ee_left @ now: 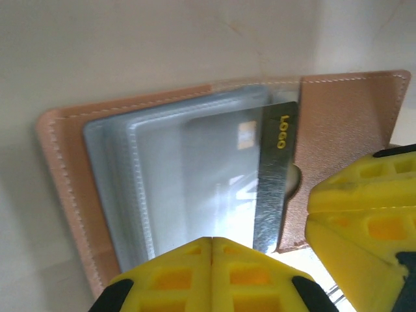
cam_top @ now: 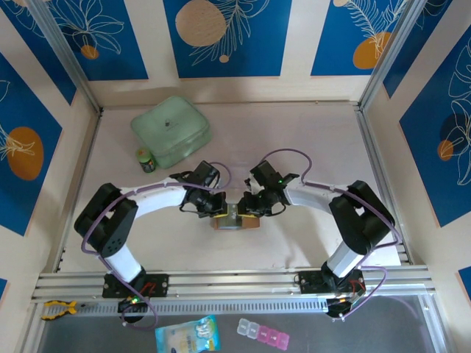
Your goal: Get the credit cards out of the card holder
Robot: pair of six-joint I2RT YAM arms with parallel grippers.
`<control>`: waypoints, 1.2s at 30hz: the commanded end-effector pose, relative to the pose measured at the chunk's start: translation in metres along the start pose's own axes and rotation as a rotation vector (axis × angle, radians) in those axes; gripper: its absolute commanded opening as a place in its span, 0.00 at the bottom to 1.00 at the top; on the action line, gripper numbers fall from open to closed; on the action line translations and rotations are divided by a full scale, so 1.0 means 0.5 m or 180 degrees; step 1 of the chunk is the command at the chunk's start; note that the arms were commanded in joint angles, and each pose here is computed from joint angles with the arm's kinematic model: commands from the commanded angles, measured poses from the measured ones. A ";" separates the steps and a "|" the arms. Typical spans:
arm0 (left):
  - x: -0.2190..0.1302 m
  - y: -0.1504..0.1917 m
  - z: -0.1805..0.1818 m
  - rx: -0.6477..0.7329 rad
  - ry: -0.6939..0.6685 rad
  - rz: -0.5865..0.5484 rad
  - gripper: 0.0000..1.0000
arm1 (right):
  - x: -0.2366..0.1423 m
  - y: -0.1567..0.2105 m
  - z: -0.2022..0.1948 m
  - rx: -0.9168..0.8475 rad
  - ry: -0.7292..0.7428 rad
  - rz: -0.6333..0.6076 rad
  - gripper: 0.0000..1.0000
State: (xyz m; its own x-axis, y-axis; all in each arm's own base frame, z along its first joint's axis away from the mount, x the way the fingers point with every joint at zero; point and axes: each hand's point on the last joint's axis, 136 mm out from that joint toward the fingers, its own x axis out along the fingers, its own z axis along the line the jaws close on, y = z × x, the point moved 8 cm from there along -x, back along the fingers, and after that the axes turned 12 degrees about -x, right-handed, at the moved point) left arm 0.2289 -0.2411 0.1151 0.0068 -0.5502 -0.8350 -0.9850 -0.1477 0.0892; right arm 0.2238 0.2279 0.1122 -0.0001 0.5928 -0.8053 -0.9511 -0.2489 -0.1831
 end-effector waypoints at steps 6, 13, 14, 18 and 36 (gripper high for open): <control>0.008 0.005 0.000 0.0101 -0.0172 0.0036 0.00 | -0.001 0.007 -0.010 -0.0147 -0.0008 -0.0068 0.23; 0.018 0.008 0.018 0.0109 -0.0301 0.0031 0.00 | 0.020 0.009 -0.024 -0.0052 -0.0104 -0.0023 0.25; 0.020 0.008 0.021 0.0097 -0.0313 0.0038 0.00 | 0.023 0.009 -0.029 -0.0026 -0.0107 -0.0016 0.25; 0.025 0.010 0.029 0.0070 -0.0370 0.0056 0.00 | 0.030 0.009 -0.039 0.0038 -0.0162 0.0018 0.25; 0.032 0.011 0.037 0.0033 -0.0455 0.0102 0.00 | 0.046 0.006 -0.060 0.0202 -0.0561 -0.0004 0.22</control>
State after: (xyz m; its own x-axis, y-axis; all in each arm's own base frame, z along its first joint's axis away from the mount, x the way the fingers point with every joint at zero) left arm 0.2269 -0.2394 0.1026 -0.0130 -0.4836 -0.8752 -0.9864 -0.1374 0.0906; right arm 0.2337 0.2179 0.0812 -0.0166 0.6989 -0.7150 -0.9638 -0.2015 -0.1746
